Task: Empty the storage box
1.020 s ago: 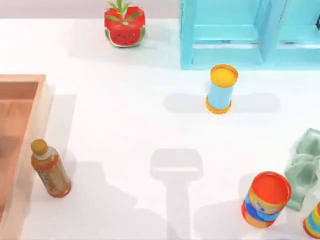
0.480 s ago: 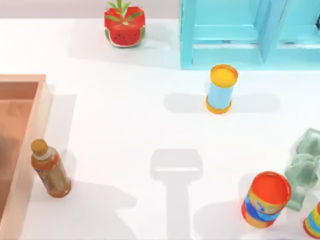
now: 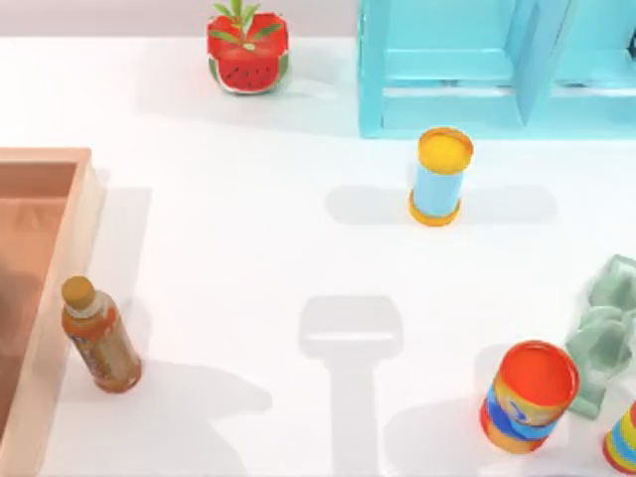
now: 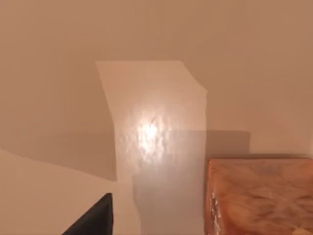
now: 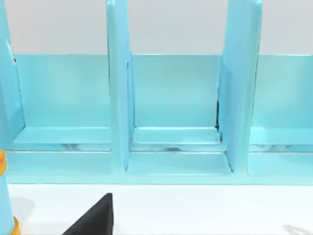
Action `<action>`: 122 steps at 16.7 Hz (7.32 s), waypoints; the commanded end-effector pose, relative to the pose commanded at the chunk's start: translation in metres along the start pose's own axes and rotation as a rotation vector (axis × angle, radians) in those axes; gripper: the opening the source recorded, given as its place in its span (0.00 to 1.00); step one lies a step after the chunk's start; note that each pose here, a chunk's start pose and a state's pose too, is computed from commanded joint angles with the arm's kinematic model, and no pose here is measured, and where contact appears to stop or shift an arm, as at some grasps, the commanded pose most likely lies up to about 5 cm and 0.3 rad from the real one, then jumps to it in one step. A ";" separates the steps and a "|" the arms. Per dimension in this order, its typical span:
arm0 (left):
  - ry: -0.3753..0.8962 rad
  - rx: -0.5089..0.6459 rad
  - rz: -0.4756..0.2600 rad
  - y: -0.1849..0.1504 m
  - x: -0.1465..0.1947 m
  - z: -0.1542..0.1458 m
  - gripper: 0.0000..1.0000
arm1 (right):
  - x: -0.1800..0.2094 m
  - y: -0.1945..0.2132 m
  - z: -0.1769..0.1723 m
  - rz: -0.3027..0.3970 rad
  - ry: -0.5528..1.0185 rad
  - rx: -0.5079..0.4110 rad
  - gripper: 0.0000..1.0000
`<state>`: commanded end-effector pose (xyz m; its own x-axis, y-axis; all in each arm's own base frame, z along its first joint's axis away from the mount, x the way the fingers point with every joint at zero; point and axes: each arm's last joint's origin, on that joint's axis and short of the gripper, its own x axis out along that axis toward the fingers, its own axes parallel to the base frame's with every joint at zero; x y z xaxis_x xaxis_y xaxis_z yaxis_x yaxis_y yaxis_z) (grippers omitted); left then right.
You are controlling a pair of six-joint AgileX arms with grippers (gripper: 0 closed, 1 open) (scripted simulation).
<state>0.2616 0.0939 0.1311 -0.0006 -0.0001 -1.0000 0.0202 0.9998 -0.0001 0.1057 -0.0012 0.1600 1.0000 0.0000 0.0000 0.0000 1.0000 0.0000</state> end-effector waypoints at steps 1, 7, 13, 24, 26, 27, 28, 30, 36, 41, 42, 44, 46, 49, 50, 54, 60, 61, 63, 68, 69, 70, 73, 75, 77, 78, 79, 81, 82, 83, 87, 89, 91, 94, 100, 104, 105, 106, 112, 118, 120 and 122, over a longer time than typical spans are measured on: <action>0.000 0.000 0.000 0.000 0.000 0.000 0.92 | 0.000 0.000 0.000 0.000 0.000 0.000 1.00; 0.000 0.000 0.000 0.000 0.000 0.000 0.47 | 0.000 0.000 0.000 0.000 0.000 0.000 1.00; 0.000 0.000 0.000 0.000 0.000 0.000 0.02 | 0.000 0.000 0.000 0.000 0.000 0.000 1.00; -0.022 0.003 0.016 0.000 -0.004 0.004 0.00 | 0.000 0.000 0.000 0.000 0.000 0.000 1.00; -0.063 0.003 0.054 0.002 -0.019 0.015 0.00 | 0.000 0.000 0.000 0.000 0.000 0.000 1.00; -0.085 0.001 0.076 0.004 -0.030 0.022 0.00 | 0.000 0.000 0.000 0.000 0.000 0.000 1.00; -0.107 -0.003 0.098 0.007 -0.045 0.028 0.00 | 0.000 0.000 0.000 0.000 0.000 0.000 1.00; -0.139 -0.014 0.129 0.012 -0.079 0.033 0.00 | 0.000 0.000 0.000 0.000 0.000 0.000 1.00; -0.032 -0.008 0.040 0.006 -0.130 0.007 0.00 | 0.000 0.000 0.000 0.000 0.000 0.000 1.00; -0.002 0.002 0.000 0.000 -0.131 0.000 0.00 | 0.000 0.000 0.000 0.000 0.000 0.000 1.00; -0.001 0.000 0.002 0.001 -0.130 0.001 0.00 | 0.000 0.000 0.000 0.000 0.000 0.000 1.00; 0.000 0.000 0.001 -0.001 -0.129 0.005 0.00 | 0.000 0.000 0.000 0.000 0.000 0.000 1.00; 0.005 0.000 0.000 -0.012 -0.125 0.023 0.00 | 0.000 0.000 0.000 0.000 0.000 0.000 1.00; 0.008 0.001 -0.001 -0.054 -0.115 0.065 0.00 | 0.000 0.000 0.000 0.000 0.000 0.000 1.00; 0.007 0.002 0.000 -0.076 -0.109 0.080 0.00 | 0.000 0.000 0.000 0.000 0.000 0.000 1.00; -0.003 0.003 -0.001 -0.190 -0.080 0.118 0.00 | 0.000 0.000 0.000 0.000 0.000 0.000 1.00; -0.003 0.000 0.000 -0.288 -0.041 0.122 0.00 | 0.000 0.000 0.000 0.000 0.000 0.000 1.00; -0.003 0.000 0.000 -0.288 -0.041 0.122 0.00 | 0.000 0.000 0.000 0.000 0.000 0.000 1.00; -0.003 0.000 0.000 -0.288 -0.041 0.122 0.00 | 0.000 0.000 0.000 0.000 0.000 0.000 1.00; -0.001 0.000 0.000 -0.287 -0.022 0.123 0.00 | 0.000 0.000 0.000 0.000 0.000 0.000 1.00; -0.003 0.000 -0.001 -0.288 -0.014 0.123 0.00 | 0.000 0.000 0.000 0.000 0.000 0.000 1.00; -0.005 0.000 -0.001 -0.288 -0.005 0.123 0.00 | 0.000 0.000 0.000 0.000 0.000 0.000 1.00; -0.003 0.000 0.000 -0.288 0.005 0.122 0.00 | 0.000 0.000 0.000 0.000 0.000 0.000 1.00; -0.003 0.000 0.000 -0.288 0.005 0.122 0.00 | 0.000 0.000 0.000 0.000 0.000 0.000 1.00; -0.003 0.000 0.000 -0.288 0.005 0.122 0.15 | 0.000 0.000 0.000 0.000 0.000 0.000 1.00; -0.003 0.000 0.000 -0.288 0.005 0.122 0.23 | 0.000 0.000 0.000 0.000 0.000 0.000 1.00; -0.003 0.000 0.000 -0.288 0.005 0.122 0.30 | 0.000 0.000 0.000 0.000 0.000 0.000 1.00; -0.003 0.000 0.000 -0.288 0.005 0.122 0.45 | 0.000 0.000 0.000 0.000 0.000 0.000 1.00; -0.003 0.000 0.000 -0.288 0.005 0.122 0.53 | 0.000 0.000 0.000 0.000 0.000 0.000 1.00; -0.003 0.000 0.000 -0.288 0.005 0.122 0.60 | 0.000 0.000 0.000 0.000 0.000 0.000 1.00; -0.003 0.000 0.000 -0.288 0.005 0.122 0.90 | 0.000 0.000 0.000 0.000 0.000 0.000 1.00; -0.003 0.000 0.000 -0.288 0.005 0.122 1.00 | 0.000 0.000 0.000 0.000 0.000 0.000 1.00; -0.003 0.000 0.000 -0.288 0.005 0.122 1.00 | 0.000 0.000 0.000 0.000 0.000 0.000 1.00; -0.003 0.000 0.000 -0.288 0.005 0.122 1.00 | 0.000 0.000 0.000 0.000 0.000 0.000 1.00; -0.006 0.000 -0.001 -0.289 -0.008 0.124 1.00 | 0.000 0.000 0.000 0.000 0.000 0.000 1.00; 0.004 0.000 0.003 -0.289 -0.048 0.124 1.00 | 0.000 0.000 0.000 0.000 0.000 0.000 1.00; 0.004 0.000 0.004 -0.288 -0.059 0.123 1.00 | 0.000 0.000 0.000 0.000 0.000 0.000 1.00; 0.001 0.000 0.002 -0.288 -0.068 0.123 1.00 | 0.000 0.000 0.000 0.000 0.000 0.000 1.00; 0.000 -0.001 0.001 -0.286 -0.074 0.123 1.00 | 0.000 0.000 0.000 0.000 0.000 0.000 1.00; 0.004 0.000 0.001 -0.194 -0.094 0.135 1.00 | 0.000 0.000 0.000 0.000 0.000 0.000 1.00; 0.004 0.000 0.000 -0.141 -0.105 0.133 1.00 | 0.000 0.000 0.000 0.000 0.000 0.000 1.00; 0.005 0.000 -0.002 -0.090 -0.114 0.123 1.00 | 0.000 0.000 0.000 0.000 0.000 0.000 1.00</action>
<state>0.3831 0.0014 0.2453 -0.0052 -0.0015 -1.0000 0.0204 0.9998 -0.0016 0.1057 -0.0012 0.1600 1.0000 0.0000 0.0000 0.0000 1.0000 0.0000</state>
